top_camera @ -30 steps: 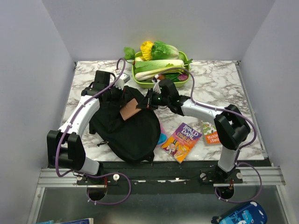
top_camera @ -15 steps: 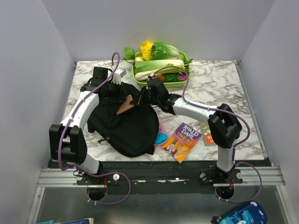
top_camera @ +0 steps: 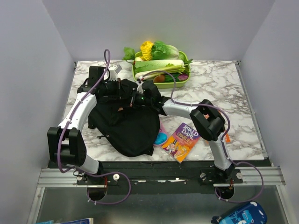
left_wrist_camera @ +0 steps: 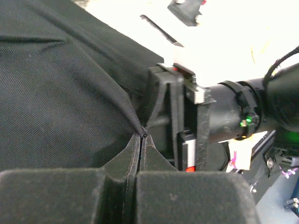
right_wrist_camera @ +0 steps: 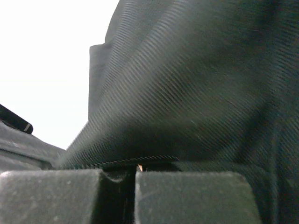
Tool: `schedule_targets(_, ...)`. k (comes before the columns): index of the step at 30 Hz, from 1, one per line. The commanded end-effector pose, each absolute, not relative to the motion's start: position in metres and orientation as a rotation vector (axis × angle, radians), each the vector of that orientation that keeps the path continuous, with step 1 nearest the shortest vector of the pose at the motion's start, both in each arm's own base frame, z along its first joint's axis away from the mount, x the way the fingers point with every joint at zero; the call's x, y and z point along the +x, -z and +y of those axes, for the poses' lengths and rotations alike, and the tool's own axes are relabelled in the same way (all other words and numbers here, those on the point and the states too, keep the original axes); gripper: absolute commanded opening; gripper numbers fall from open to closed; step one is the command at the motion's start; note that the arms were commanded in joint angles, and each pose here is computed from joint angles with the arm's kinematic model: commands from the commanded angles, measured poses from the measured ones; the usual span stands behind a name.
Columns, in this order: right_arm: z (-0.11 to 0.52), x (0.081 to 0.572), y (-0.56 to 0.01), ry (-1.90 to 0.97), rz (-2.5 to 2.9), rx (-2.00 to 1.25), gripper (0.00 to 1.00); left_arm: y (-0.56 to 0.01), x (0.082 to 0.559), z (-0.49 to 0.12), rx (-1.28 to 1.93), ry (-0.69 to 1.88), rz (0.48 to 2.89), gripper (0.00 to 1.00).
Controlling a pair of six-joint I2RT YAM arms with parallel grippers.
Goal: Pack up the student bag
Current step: Place the personal item in the student bag.
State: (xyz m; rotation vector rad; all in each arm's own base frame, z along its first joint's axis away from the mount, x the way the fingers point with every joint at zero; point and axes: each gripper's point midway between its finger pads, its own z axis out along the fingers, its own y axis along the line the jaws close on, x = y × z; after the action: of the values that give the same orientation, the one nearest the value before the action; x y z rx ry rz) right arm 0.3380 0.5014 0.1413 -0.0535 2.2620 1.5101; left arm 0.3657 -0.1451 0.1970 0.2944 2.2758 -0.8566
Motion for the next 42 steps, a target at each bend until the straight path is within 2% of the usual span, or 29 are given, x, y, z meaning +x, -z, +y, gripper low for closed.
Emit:
schedule_targets(1,0.528,0.319,-0.184,-1.766,2.091,-0.261,0.01,-0.229,0.337,-0.181,0.383,1.127,2.169,0.0)
schedule_targets(6,0.522,0.333,-0.167,-1.608,2.144,-0.202,0.01,-0.234,0.329,-0.186,0.4,1.191,2.16,0.0)
schedule_targets(7,0.514,0.337,-0.163,-1.52,2.167,-0.197,0.04,-0.234,0.326,-0.185,0.405,1.19,2.17,0.0)
schedule_targets(9,0.5,0.337,-0.153,-1.422,2.194,-0.199,0.23,-0.233,0.325,-0.182,0.437,1.157,2.164,0.01)
schedule_targets(10,0.491,0.335,-0.162,-1.37,2.171,-0.233,0.43,-0.23,0.325,-0.18,0.436,1.136,2.178,0.03)
schedule_targets(11,0.483,0.34,-0.161,-1.312,2.159,-0.217,0.5,-0.228,0.325,-0.177,0.451,1.111,2.178,0.06)
schedule_targets(12,0.471,0.334,-0.144,-1.262,2.191,-0.221,0.57,-0.227,0.326,-0.174,0.458,1.088,2.18,0.16)
schedule_targets(13,0.464,0.333,-0.144,-1.223,2.176,-0.254,0.65,-0.224,0.325,-0.17,0.46,1.065,2.196,0.2)
schedule_targets(17,0.44,0.321,-0.15,-1.134,2.13,-0.35,0.69,-0.21,0.338,-0.141,0.458,0.866,2.228,0.37)
schedule_targets(18,0.436,0.32,-0.161,-1.126,2.109,-0.372,0.69,-0.206,0.34,-0.136,0.454,0.831,2.24,0.48)
schedule_targets(20,0.427,0.317,-0.161,-1.068,2.108,-0.429,0.69,-0.199,0.343,-0.122,0.462,0.772,2.265,0.57)
schedule_targets(21,0.423,0.315,-0.169,-1.06,2.089,-0.438,0.68,-0.194,0.345,-0.116,0.45,0.765,2.282,0.66)
schedule_targets(24,0.413,0.313,-0.171,-0.997,2.062,-0.505,0.63,-0.189,0.344,-0.093,0.418,0.751,2.304,0.71)
schedule_targets(27,0.413,0.308,-0.179,-0.988,2.017,-0.614,0.41,-0.186,0.337,-0.067,0.382,0.74,2.315,0.7)
schedule_targets(28,0.415,0.306,-0.175,-0.981,2.021,-0.644,0.3,-0.186,0.331,-0.063,0.37,0.778,2.313,0.69)
schedule_targets(30,0.423,0.305,-0.176,-1.009,2.016,-0.688,0.2,-0.181,0.322,-0.052,0.392,0.791,2.318,0.66)
schedule_targets(31,0.425,0.303,-0.17,-1.0,2.035,-0.721,0.11,-0.178,0.311,-0.055,0.408,0.837,2.334,0.66)
schedule_targets(34,0.438,0.302,-0.15,-0.957,2.049,-0.791,0.01,-0.171,0.288,-0.065,0.495,0.922,2.323,0.63)
schedule_targets(42,0.466,0.317,-0.13,-0.883,2.009,-0.806,0.01,-0.162,0.258,-0.087,0.662,1.05,2.254,0.63)
